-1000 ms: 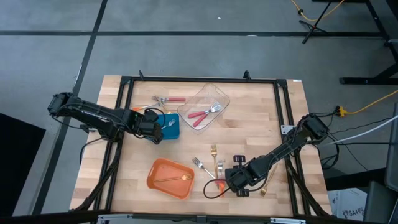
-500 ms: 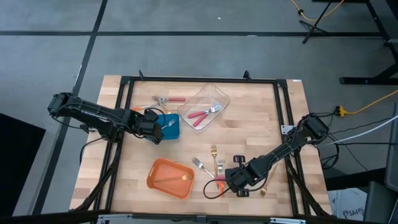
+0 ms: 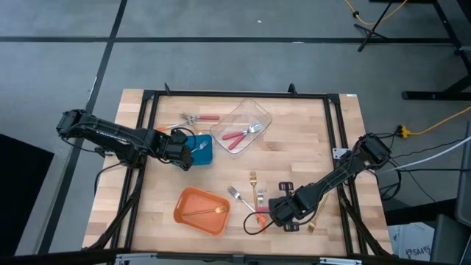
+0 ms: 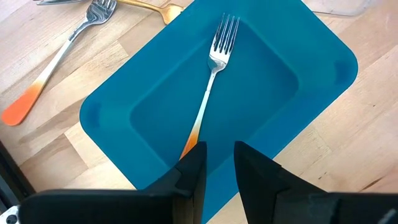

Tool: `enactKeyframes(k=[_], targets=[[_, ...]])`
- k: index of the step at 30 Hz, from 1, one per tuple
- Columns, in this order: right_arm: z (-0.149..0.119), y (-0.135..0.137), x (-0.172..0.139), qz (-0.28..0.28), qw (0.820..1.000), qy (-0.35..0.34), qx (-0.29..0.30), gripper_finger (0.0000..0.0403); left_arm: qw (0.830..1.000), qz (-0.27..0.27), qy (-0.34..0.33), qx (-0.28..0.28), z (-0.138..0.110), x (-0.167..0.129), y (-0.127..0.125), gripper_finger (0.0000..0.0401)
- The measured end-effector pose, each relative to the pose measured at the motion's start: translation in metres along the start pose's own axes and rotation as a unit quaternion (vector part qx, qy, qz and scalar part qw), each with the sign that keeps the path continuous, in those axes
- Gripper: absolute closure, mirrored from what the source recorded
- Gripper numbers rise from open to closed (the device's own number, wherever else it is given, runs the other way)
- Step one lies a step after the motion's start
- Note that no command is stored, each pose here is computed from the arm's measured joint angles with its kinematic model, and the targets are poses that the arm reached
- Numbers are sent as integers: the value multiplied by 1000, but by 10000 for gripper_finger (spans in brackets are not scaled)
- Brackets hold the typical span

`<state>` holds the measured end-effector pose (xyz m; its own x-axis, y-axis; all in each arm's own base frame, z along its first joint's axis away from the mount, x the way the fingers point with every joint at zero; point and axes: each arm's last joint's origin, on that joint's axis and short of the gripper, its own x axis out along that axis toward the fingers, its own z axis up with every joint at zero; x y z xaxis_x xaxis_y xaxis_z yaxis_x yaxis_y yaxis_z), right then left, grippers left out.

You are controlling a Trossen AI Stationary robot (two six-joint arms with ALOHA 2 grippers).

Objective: Sort silverware by color (type)
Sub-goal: Put the pink fork into the transparent bin

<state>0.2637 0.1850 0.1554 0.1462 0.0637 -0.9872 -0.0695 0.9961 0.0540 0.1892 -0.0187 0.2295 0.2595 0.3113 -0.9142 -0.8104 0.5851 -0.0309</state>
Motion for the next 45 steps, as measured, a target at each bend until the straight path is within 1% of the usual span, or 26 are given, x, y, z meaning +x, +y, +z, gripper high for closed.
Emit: enactKeyframes(k=[10,15,18,24,30,34,37,39,42,45], targets=[[9,-5,-35,-42,994,61,-79,390,1000,-2,-3,-1,0,0,0,325],[15,-17,-53,-75,987,90,-114,391,1000,3,-11,-1,1,0,0,325],[21,-25,-64,-87,981,101,-144,391,1000,4,-12,-1,1,0,0,325],[33,-47,-86,-95,969,88,-211,391,1000,3,-13,-1,1,0,0,325],[41,-89,-107,-118,959,62,-251,391,1000,0,-15,-3,1,0,-1,325],[49,-126,-116,-137,949,48,-279,389,1000,-3,-17,-4,2,0,-2,325],[55,-157,-118,-145,937,43,-314,389,1000,-5,-19,-5,2,0,-2,325],[59,-178,-119,-154,932,33,-327,388,1000,-5,-19,-5,2,0,-2,325],[67,-210,-122,-176,927,-1,-333,388,1000,-5,-19,-5,2,0,-2,325],[74,-238,-127,-190,922,-56,-332,387,1000,-6,-19,-6,2,0,-2,325]])
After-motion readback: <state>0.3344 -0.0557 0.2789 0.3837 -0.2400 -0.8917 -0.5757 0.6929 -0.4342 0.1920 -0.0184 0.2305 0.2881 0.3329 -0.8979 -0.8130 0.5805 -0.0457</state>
